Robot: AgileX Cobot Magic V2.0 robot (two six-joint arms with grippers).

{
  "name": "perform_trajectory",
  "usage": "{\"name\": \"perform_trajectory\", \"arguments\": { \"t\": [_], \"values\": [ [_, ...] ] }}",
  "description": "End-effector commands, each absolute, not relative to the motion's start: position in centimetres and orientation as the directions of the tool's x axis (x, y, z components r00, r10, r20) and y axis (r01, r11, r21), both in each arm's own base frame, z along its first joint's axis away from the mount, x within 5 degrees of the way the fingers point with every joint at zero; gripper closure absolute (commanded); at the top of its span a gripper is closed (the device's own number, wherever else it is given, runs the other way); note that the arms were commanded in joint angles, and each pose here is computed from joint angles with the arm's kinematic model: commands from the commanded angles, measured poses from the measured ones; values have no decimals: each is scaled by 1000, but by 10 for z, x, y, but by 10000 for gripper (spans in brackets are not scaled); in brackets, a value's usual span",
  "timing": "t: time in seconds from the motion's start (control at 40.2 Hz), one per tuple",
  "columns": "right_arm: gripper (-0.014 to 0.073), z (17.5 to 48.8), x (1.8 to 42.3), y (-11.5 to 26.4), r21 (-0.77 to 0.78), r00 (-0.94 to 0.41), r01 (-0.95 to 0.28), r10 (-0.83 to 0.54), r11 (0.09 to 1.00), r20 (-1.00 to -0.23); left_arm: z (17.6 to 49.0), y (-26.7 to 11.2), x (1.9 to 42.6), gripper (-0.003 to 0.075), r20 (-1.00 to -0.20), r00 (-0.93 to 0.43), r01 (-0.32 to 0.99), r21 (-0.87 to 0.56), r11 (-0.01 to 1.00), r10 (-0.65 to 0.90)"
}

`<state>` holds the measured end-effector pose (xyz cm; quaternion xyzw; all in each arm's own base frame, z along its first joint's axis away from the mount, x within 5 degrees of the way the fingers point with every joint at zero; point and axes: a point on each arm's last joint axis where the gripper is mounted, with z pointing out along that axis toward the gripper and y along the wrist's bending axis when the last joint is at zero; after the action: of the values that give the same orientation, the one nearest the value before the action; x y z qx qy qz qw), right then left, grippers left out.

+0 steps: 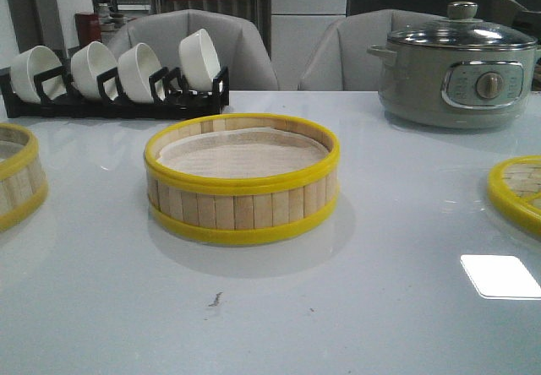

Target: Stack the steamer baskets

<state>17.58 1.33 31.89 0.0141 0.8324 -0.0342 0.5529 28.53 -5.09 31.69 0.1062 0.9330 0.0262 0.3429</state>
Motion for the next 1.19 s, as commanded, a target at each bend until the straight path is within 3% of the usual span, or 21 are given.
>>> {"name": "perform_trajectory", "arguments": {
  "t": [0.0, 0.249, 0.671, 0.87, 0.995, 1.169],
  "values": [
    [251, 335, 178, 15, -52, -318, 39, -37, 998, -947, 318, -57, 303, 204, -677, -703, 189, 119, 975, 219],
    [251, 332, 176, 12, -62, -348, 69, -35, 996, -937, 266, -63, 332, 204, -562, -789, 212, 130, 969, 248],
    [251, 332, 177, 11, -64, -354, 73, -35, 995, -935, 224, -58, 353, 204, -502, -832, 202, 122, 972, 237],
    [251, 331, 178, 12, -66, -360, 72, -36, 995, -932, 219, -52, 355, 216, -494, -845, 174, 107, 979, 204],
    [251, 331, 178, 12, -66, -360, 72, -36, 995, -932, 219, -52, 355, 283, -496, -845, 172, 102, 980, 200],
    [251, 331, 178, 12, -66, -359, 70, -36, 995, -933, 219, -53, 355, 465, -496, -848, 165, 88, 982, 187]
  ]
}}
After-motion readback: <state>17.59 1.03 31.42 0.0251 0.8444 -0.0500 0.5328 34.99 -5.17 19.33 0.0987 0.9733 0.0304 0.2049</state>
